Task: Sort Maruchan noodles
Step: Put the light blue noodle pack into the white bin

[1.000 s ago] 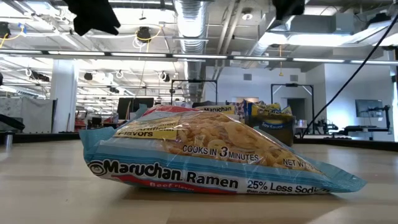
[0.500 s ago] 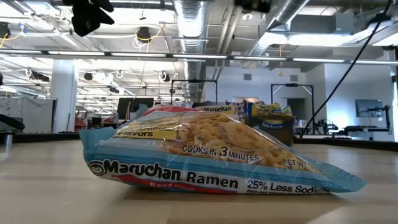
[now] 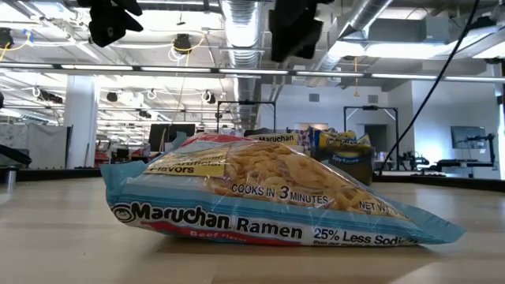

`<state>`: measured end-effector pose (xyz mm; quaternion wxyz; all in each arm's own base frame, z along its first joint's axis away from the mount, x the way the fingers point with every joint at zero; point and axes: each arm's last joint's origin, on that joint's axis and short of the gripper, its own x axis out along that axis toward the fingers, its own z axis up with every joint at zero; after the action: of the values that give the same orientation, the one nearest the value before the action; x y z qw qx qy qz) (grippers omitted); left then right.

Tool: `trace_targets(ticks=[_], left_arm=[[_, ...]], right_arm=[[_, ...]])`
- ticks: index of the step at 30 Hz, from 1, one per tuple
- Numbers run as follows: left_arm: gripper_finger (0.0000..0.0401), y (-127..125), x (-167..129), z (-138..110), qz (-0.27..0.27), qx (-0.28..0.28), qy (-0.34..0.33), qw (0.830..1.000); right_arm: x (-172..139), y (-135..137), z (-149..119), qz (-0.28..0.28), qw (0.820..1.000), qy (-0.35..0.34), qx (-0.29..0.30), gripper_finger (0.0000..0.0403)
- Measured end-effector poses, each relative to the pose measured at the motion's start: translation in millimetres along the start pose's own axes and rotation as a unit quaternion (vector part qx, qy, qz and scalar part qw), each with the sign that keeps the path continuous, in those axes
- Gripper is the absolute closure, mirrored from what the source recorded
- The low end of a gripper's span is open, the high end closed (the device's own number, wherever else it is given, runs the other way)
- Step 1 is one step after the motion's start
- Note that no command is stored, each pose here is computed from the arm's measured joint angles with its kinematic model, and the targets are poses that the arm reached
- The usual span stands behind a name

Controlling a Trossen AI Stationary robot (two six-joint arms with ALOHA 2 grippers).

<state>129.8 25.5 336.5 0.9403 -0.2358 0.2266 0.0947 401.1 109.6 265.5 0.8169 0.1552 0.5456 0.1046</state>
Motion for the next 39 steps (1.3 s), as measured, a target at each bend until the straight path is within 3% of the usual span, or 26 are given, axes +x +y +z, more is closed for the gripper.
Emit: trace_targets(ticks=[6, 15, 26, 39], left_arm=[[0.0285, 0.6, 0.2, -1.3, 0.004, -0.001, 0.007, 1.000], [0.0285, 1.1, 0.3, -2.6, 0.008, -0.001, 0.014, 1.000], [0.0285, 1.5, 0.1, -2.4, 0.014, -0.001, 0.010, 1.000], [0.0285, 1.8, 0.1, -2.3, 0.021, -0.002, 0.007, 1.000]], right_arm=[[23.9, 4.3, 4.1, 0.031, 0.999, -0.002, -0.032, 0.0201], [58.4, -2.5, -2.7, 0.015, 0.999, 0.045, -0.020, 0.0201], [76.6, -11.5, -10.4, -0.030, 0.996, 0.082, -0.011, 0.0201], [109.0, -18.1, -18.8, -0.003, 0.991, 0.131, 0.003, 0.0206]])
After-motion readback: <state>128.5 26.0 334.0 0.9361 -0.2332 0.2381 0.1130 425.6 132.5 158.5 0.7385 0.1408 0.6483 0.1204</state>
